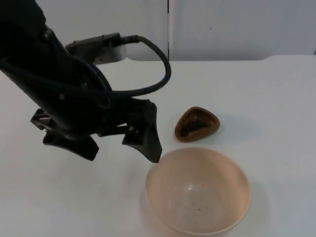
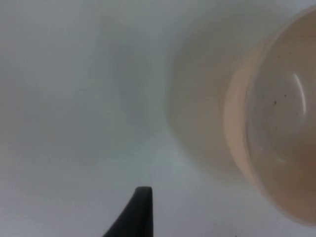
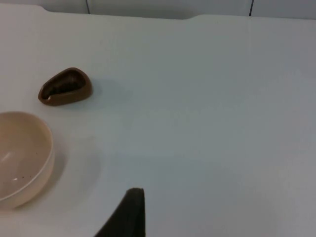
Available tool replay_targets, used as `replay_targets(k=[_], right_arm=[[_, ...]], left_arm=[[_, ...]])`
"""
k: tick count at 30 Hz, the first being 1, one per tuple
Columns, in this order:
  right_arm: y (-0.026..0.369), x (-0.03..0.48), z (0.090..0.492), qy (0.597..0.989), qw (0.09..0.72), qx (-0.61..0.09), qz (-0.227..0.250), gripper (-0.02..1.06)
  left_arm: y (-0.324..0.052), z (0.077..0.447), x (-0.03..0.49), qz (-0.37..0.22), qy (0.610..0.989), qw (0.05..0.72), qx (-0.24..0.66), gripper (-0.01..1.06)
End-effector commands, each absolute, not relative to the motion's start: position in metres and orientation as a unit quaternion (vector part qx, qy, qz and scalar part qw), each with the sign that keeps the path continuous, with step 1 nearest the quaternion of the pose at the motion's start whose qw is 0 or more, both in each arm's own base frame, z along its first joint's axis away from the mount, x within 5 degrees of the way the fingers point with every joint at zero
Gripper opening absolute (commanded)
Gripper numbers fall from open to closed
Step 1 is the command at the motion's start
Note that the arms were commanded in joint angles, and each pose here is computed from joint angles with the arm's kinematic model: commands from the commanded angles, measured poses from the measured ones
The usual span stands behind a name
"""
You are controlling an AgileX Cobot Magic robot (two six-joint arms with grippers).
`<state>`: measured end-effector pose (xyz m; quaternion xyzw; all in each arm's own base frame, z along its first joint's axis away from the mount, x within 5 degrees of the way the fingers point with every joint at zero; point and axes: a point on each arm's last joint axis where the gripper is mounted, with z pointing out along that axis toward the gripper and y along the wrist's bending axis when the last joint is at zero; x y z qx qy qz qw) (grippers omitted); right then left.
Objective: Pick up the bowl with the left hand and pour the coffee beans from the cup into the bowl with the right hand.
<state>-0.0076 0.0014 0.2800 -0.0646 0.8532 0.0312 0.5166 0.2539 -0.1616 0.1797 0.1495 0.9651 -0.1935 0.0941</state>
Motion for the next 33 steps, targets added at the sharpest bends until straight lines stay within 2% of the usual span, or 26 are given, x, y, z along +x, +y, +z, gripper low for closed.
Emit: replay_targets(k=[1, 23, 33], right_arm=[[0.001, -0.008, 0.28, 0.851, 0.52, -0.061, 0.03, 1.05], [0.001, -0.008, 0.28, 0.851, 0.52, -0.062, 0.03, 1.05], [0.001, -0.008, 0.28, 0.851, 0.52, -0.062, 0.029, 1.05]], left_arm=[[-0.166, 0.174, 0.258, -0.198, 0.966, 0.093, 0.136, 0.98], [-0.186, 0.118, 0.284, -0.194, 0.975, 0.07, 0.083, 0.98], [-0.186, 0.103, 0.289, -0.183, 0.978, 0.076, 0.072, 0.9]])
